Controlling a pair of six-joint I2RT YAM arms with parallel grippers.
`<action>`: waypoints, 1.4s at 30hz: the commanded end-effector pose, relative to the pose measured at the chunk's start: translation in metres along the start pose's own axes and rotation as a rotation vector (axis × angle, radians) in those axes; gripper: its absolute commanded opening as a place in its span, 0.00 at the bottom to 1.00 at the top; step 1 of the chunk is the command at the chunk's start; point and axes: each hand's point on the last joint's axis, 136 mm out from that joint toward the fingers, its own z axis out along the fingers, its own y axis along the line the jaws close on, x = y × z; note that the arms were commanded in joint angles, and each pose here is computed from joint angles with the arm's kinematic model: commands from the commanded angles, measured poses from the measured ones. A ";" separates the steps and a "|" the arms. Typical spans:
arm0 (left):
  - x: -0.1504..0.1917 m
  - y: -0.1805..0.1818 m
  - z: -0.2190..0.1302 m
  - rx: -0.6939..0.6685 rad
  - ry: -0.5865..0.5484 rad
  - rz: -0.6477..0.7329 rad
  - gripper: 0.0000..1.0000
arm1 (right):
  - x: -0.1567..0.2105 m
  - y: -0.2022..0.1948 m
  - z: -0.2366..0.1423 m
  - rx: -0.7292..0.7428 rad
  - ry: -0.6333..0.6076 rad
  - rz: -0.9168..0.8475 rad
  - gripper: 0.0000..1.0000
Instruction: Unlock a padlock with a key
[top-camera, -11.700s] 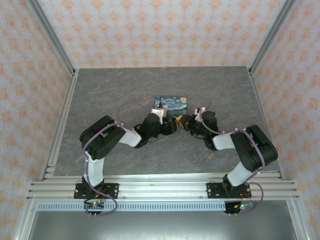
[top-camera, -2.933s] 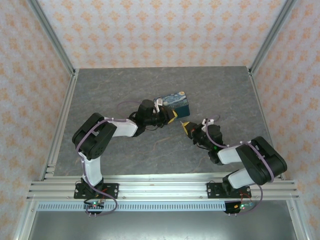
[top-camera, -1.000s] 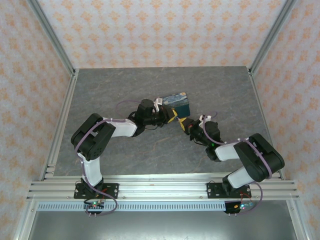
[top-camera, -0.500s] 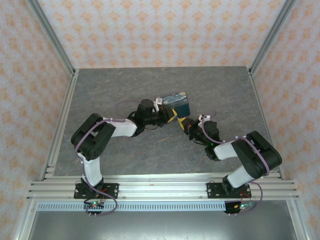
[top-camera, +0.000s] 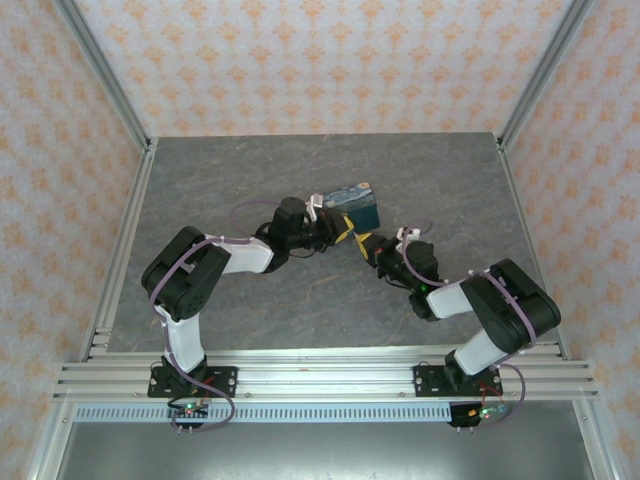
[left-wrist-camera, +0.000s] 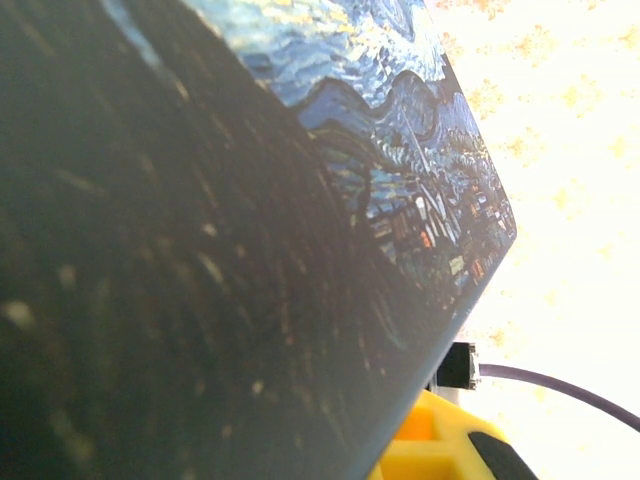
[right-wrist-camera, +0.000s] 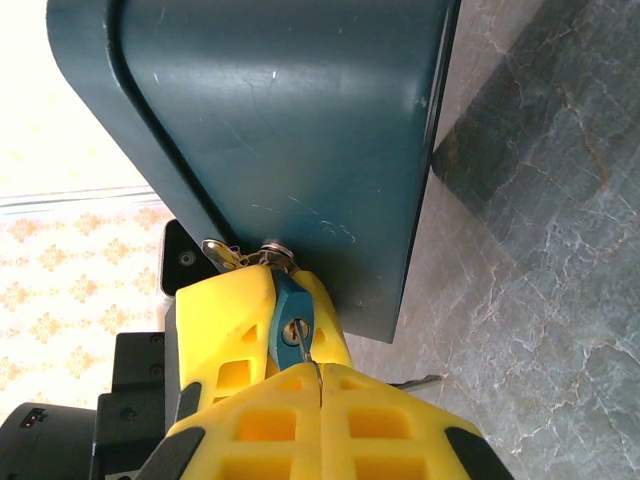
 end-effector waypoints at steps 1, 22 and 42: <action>0.007 -0.038 -0.007 0.120 0.029 0.026 0.00 | -0.001 0.024 0.006 -0.087 0.008 -0.084 0.00; 0.010 -0.045 -0.015 0.126 0.030 0.026 0.00 | -0.007 0.042 0.009 -0.160 0.024 -0.054 0.00; 0.014 -0.050 -0.013 0.137 0.036 0.024 0.00 | -0.011 0.028 0.019 -0.124 -0.008 -0.012 0.00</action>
